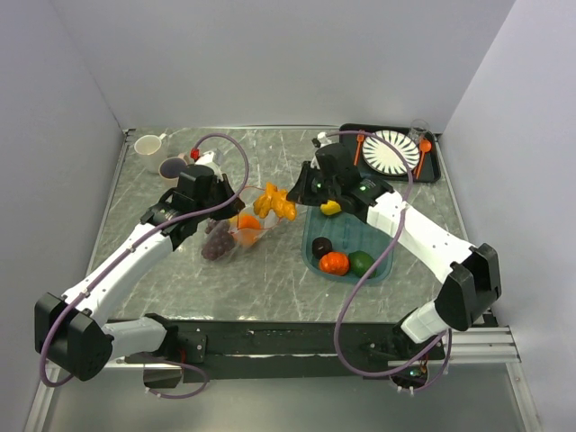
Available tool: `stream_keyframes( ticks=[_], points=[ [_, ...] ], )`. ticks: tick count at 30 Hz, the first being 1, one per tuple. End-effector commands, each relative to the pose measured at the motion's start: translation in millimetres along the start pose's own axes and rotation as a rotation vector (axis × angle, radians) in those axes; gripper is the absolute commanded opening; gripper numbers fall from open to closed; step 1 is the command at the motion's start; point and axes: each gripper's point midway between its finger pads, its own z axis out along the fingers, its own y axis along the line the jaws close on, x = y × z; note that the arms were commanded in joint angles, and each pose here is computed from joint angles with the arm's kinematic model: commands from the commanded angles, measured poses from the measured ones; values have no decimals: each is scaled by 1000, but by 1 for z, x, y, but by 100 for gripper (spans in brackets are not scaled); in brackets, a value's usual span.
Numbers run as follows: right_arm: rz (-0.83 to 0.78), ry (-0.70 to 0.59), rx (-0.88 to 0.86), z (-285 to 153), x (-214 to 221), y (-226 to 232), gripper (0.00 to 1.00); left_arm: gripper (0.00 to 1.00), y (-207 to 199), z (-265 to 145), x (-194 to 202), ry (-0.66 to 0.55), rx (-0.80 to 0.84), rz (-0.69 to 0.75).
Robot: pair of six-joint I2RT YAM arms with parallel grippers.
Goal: Place the food in the zip-top bag and seal the zipper
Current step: Place the fake vegetable in the zipper food storage bag.
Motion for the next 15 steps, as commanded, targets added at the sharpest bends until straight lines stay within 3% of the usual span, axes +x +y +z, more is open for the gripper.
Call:
stream_keyframes(
  ticks=[1,15],
  points=[
    [-44,30,-63,-3,4,12,0,1,-8,-8,-14,-47,17,10],
    [-108,130,-105,8,19,23,0,1,-13,-10,-21,-66,31,-1]
  ],
)
